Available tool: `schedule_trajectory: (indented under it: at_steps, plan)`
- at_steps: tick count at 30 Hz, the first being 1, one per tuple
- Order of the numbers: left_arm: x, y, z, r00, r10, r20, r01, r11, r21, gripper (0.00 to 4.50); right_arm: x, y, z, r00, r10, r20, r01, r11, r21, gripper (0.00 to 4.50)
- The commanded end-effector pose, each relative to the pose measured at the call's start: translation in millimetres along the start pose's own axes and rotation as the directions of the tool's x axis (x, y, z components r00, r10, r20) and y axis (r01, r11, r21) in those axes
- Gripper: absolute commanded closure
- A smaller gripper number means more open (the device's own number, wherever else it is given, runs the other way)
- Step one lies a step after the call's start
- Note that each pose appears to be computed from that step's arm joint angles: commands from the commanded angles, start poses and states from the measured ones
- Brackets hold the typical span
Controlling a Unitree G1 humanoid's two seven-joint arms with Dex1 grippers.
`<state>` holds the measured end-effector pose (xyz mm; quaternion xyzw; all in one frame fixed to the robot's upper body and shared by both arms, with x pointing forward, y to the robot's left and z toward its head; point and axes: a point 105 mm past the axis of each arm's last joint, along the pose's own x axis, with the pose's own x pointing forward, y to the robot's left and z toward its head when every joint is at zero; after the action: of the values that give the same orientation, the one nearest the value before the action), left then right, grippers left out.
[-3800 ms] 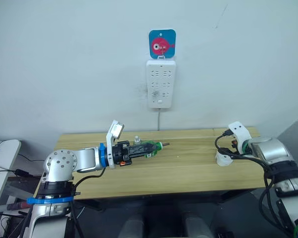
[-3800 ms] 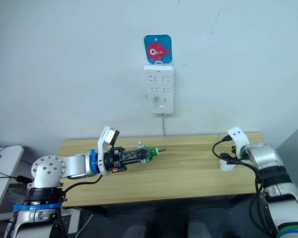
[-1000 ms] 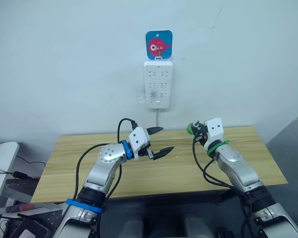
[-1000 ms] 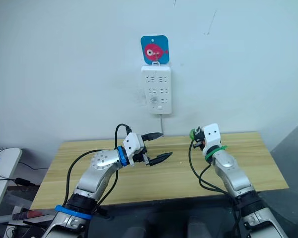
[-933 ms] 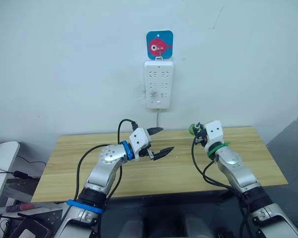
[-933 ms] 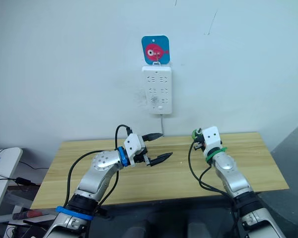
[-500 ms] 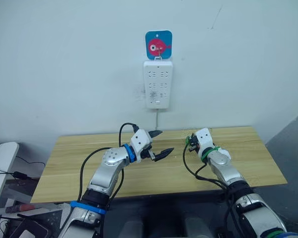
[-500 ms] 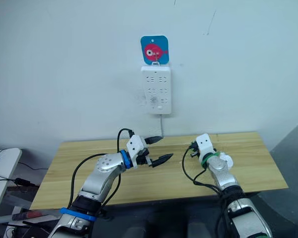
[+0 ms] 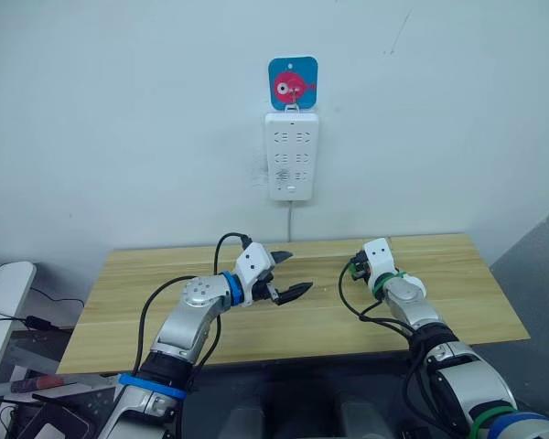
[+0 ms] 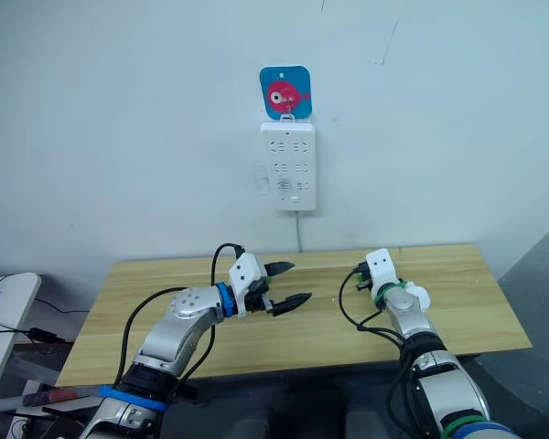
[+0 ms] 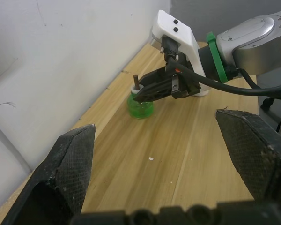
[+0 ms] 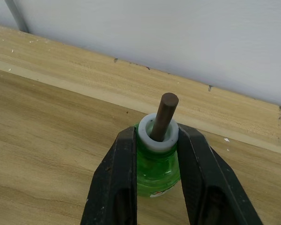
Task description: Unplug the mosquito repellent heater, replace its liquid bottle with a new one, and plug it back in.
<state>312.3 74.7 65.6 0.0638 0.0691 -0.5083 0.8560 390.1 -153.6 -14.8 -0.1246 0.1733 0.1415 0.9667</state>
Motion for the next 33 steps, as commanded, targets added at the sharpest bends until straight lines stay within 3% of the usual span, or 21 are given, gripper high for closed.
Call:
schedule_trajectory:
  at_steps: [1, 6, 9, 12, 16, 21, 23, 27, 33]
  plan:
    - [-4, -1, 2, 1.0, 0.014, 0.02, -0.015, 1.0, 0.018, 0.0, 0, -3, 7, 0.999, 0.008, 0.032, -0.008, 1.0, -0.015, 2.76]
    - [-18, 12, 0, 0.978, 0.179, 0.107, -0.181, 0.984, 0.007, 0.0, -6, -9, 32, 0.989, 0.004, 0.148, 0.005, 0.998, -0.063, 1.08]
    - [-31, 20, -21, 0.953, 0.3, 0.048, -0.301, 0.954, 0.001, 0.0, -13, -6, 59, 0.969, 0.04, 0.243, -0.012, 0.993, -0.117, 0.04]
    - [-46, 26, -39, 0.913, 0.407, 0.018, -0.405, 0.912, -0.074, 0.0, -20, 2, 83, 0.949, 0.087, 0.304, -0.041, 0.987, -0.155, 0.04]
    - [-78, 46, -76, 0.718, 0.695, -0.02, -0.687, 0.705, -0.178, 0.0, -39, 55, 119, 0.865, 0.351, 0.358, -0.296, 0.934, -0.201, 0.04]
    - [-76, 54, -90, 0.6, 0.8, -0.019, -0.783, 0.582, -0.222, 0.0, -59, 96, 126, 0.792, 0.527, 0.307, -0.463, 0.847, -0.261, 0.04]
    - [-59, 57, -93, 0.615, 0.788, -0.022, -0.764, 0.589, -0.264, 0.0, -66, 116, 121, 0.754, 0.603, 0.262, -0.531, 0.793, -0.299, 0.04]
    - [-37, 62, -99, 0.648, 0.761, -0.039, -0.74, 0.616, -0.271, 0.0, -76, 131, 119, 0.724, 0.654, 0.22, -0.585, 0.751, -0.307, 0.04]
    - [-14, 71, -99, 0.668, 0.741, -0.07, -0.722, 0.622, -0.302, 0.0, -83, 136, 137, 0.724, 0.652, 0.226, -0.586, 0.754, -0.298, 0.04]
